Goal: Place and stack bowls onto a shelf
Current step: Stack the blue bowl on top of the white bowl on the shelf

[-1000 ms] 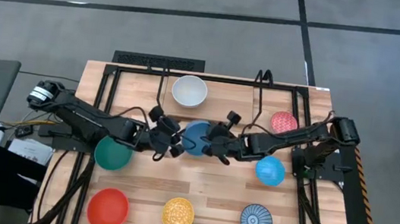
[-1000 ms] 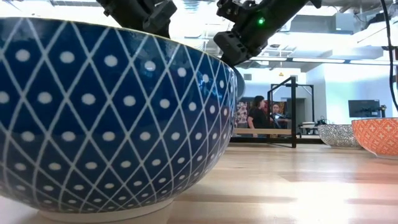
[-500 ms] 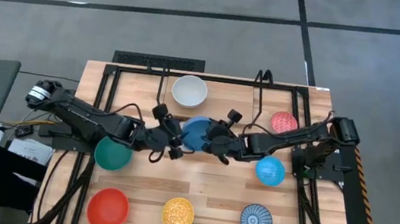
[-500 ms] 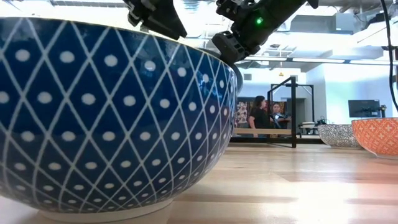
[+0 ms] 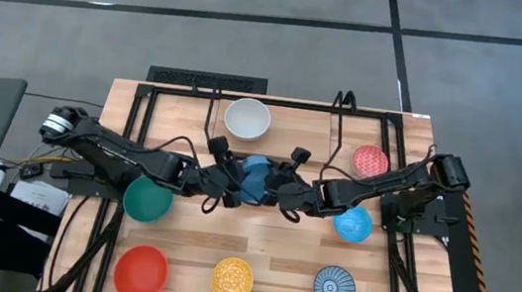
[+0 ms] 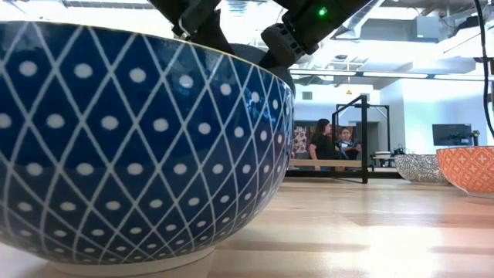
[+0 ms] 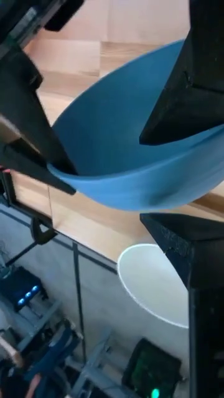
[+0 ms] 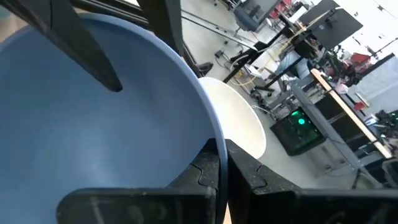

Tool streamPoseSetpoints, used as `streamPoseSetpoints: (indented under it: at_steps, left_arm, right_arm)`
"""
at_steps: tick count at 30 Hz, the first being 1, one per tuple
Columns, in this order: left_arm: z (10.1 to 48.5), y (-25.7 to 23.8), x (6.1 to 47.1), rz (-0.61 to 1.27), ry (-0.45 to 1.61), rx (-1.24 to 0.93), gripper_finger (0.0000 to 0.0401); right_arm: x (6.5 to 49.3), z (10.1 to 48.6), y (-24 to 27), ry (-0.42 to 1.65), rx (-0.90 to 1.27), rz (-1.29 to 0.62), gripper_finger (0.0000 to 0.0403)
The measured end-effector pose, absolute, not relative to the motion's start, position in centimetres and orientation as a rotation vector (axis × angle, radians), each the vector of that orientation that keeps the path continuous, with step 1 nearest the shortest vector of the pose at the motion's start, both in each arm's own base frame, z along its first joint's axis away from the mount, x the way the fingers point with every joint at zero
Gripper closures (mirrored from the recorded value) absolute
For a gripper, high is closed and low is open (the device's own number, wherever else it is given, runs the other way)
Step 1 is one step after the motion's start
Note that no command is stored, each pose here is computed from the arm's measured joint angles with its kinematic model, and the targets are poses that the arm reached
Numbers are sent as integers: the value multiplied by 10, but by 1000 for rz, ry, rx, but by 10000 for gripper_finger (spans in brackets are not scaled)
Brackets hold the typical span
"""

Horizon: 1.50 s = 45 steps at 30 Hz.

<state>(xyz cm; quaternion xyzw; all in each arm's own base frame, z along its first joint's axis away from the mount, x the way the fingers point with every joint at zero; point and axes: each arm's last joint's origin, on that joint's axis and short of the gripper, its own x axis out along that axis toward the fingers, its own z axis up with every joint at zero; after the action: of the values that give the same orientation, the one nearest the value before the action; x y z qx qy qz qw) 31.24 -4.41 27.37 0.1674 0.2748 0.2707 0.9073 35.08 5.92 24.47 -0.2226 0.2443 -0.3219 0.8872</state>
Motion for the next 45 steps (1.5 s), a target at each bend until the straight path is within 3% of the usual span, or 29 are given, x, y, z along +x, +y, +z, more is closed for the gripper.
streamPoseSetpoints:
  at_steps: [3, 10, 18, 24, 30, 36, 45]
  left_arm:
    - [274, -44, 312, 572, 574, 375, 265]
    - [275, -39, 312, 652, 564, 391, 387]
    - [277, -19, 314, 663, 597, 381, 401]
    - [281, -8, 317, 590, 602, 335, 401]
    - [285, 20, 314, 704, 638, 403, 400]
    - [300, 72, 309, 793, 641, 344, 401]
    - [362, 144, 287, 776, 605, 157, 401]
  right_arm:
    - [351, 247, 61, 503, -466, -666, 372]
    - [352, 249, 62, 491, -462, -665, 367]
    - [351, 253, 62, 477, -428, -634, 331]
    - [345, 267, 61, 433, -324, -559, 244]
    - [328, 297, 50, 361, -323, -688, 162]
    - [308, 299, 24, 355, -258, -741, 148]
    - [267, 275, 10, 343, -7, -606, 148]
